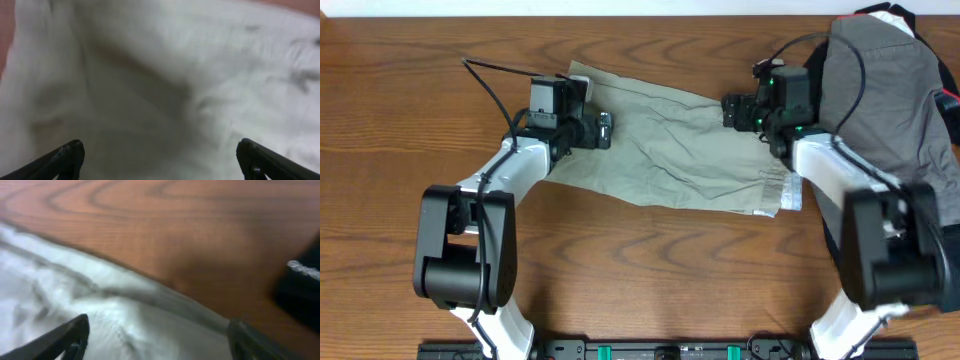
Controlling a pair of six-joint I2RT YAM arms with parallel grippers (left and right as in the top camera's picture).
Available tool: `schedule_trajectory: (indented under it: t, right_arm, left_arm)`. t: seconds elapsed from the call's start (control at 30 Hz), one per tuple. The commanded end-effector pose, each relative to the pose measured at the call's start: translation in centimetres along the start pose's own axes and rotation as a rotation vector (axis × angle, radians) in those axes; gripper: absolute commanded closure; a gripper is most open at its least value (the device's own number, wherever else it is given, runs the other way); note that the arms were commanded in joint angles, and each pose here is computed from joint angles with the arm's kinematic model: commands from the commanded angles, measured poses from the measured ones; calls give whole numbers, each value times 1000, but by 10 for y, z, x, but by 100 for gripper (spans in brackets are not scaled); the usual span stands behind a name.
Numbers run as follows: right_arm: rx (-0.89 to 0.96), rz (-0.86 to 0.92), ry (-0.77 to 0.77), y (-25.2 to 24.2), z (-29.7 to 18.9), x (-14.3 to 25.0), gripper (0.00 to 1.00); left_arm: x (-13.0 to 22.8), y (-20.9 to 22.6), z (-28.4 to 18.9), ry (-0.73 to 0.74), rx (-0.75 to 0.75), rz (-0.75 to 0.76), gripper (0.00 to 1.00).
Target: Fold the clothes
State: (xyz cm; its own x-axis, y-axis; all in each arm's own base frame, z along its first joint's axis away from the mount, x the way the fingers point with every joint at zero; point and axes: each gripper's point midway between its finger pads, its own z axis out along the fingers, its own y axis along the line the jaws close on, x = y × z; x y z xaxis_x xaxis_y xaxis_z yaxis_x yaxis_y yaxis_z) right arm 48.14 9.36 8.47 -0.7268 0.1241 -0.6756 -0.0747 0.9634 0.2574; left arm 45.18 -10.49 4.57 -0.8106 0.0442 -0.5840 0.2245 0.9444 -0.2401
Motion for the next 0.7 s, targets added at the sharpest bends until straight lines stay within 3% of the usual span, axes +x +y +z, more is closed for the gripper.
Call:
schedule_trajectory:
  t: [0.0, 0.1, 0.4, 0.57, 0.67]
  right_arm:
    - [21, -21, -91, 12, -58, -48, 10]
    - [38, -11, -23, 12, -84, -34, 1]
    - [158, 197, 262, -11, -106, 39, 1]
    - [194, 289, 289, -23, -108, 49, 1]
    - [228, 323, 318, -30, -110, 59, 7]
  left_arm:
    - [-17, 14, -10, -4, -32, -18, 2]
    - [-20, 29, -20, 30, -73, -67, 2]
    - [-22, 77, -45, 86, -357, -116, 2]
    - [-24, 86, -48, 72, -399, -118, 2]
    - [-25, 90, -50, 68, -403, -124, 2]
